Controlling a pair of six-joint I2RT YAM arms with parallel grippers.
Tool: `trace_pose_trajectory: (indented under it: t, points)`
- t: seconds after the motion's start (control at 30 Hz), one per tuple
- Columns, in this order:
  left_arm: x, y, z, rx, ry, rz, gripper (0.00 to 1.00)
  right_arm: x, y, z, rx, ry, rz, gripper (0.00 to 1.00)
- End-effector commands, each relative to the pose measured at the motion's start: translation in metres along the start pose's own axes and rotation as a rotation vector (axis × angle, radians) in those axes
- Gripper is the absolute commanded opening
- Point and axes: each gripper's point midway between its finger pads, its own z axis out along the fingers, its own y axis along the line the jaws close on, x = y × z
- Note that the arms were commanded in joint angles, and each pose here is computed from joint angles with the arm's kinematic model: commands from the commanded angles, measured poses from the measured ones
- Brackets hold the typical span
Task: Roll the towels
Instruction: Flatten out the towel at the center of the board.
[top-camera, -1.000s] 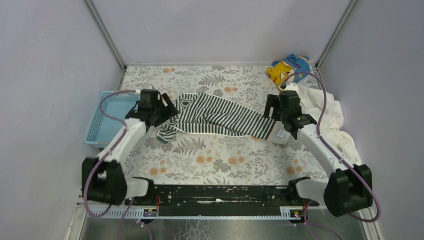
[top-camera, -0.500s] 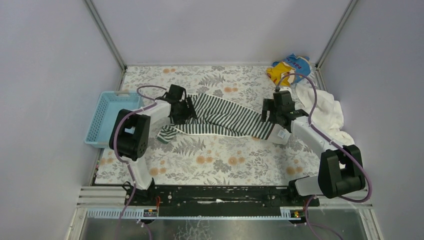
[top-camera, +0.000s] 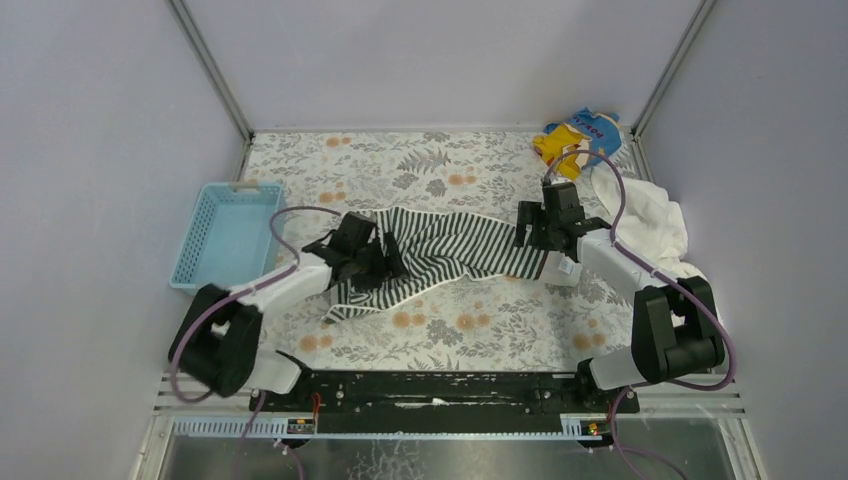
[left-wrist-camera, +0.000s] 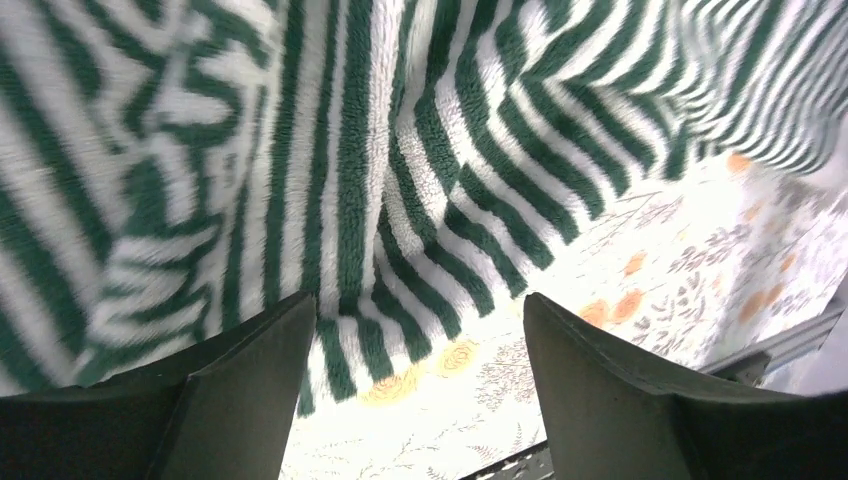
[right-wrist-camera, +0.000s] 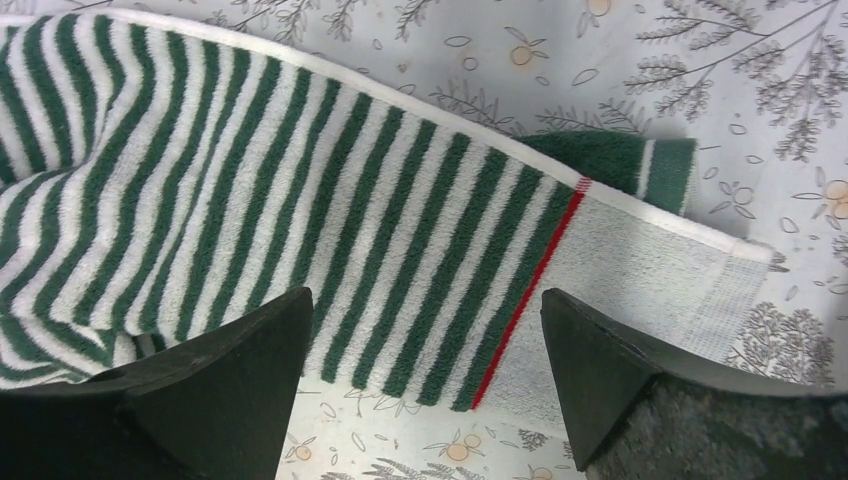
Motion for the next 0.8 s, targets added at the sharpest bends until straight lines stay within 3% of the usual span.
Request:
trace_pose_trajectory:
  t: [0.0, 0.17, 0.4, 0.77]
  points:
    - [-0.028, 0.001, -0.040, -0.037, -0.189, -0.047, 0.78, -0.012, 0.014, -0.008, -0.083, -0.036, 0.012, 0.91]
    - [-0.025, 0.014, -0.077, -0.070, -0.294, -0.142, 0.81, -0.003, 0.012, -0.015, -0.087, -0.024, 0.004, 0.91]
    - [0.000, 0.047, -0.112, -0.106, -0.390, -0.395, 0.86, 0.007, 0.010, -0.021, -0.092, -0.021, 0.004, 0.91]
    - [0.033, 0.081, -0.121, -0.160, -0.397, -0.620, 0.88, 0.008, 0.017, -0.021, -0.135, -0.031, 0.022, 0.92]
